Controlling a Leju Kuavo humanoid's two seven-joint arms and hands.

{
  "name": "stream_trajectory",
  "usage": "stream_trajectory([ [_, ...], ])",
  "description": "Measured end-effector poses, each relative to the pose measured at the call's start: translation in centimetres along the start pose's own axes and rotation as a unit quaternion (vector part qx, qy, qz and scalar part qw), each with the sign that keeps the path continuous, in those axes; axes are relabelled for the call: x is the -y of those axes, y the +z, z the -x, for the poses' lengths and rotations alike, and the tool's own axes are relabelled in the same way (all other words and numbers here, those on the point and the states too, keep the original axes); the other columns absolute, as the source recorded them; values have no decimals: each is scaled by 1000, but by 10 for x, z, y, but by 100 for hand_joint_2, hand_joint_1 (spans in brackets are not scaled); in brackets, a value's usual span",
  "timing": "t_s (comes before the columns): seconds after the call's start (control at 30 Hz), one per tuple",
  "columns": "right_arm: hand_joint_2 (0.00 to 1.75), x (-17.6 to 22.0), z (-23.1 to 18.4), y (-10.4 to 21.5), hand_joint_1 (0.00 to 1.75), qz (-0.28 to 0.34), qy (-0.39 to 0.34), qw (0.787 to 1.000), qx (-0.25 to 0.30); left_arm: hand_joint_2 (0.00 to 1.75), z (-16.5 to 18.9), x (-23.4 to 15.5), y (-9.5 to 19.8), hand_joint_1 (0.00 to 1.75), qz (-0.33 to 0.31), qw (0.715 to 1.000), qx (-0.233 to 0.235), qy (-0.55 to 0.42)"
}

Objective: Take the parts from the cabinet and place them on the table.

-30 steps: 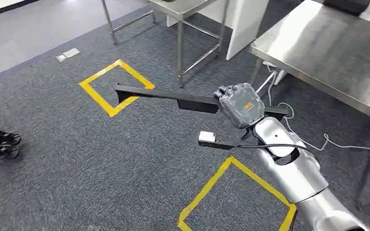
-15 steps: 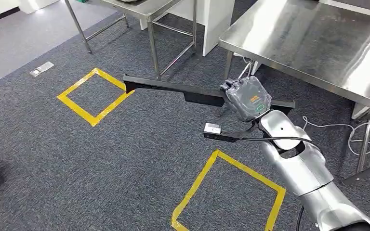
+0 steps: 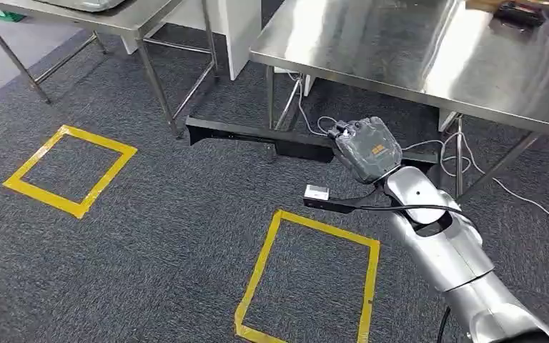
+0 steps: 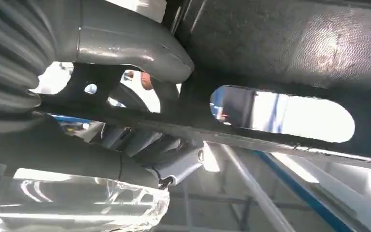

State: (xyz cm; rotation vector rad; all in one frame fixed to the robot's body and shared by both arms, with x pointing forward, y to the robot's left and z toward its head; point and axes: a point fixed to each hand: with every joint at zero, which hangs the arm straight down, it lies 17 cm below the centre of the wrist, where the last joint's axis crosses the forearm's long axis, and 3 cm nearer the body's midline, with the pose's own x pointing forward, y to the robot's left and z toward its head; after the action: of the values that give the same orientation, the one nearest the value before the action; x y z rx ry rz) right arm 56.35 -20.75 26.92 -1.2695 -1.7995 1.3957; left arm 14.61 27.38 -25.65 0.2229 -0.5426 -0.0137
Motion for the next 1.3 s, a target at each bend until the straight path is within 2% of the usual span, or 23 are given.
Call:
stream_trajectory([
  [0.27,175,-2,17,7,175,-3,9,1000,-15,175,-2,-2,-1,0,-1,1000,3,-6],
  [1.3,175,-15,30,20,175,-14,45,998,-31,175,-10,5,-2,0,23,1000,9,2],
])
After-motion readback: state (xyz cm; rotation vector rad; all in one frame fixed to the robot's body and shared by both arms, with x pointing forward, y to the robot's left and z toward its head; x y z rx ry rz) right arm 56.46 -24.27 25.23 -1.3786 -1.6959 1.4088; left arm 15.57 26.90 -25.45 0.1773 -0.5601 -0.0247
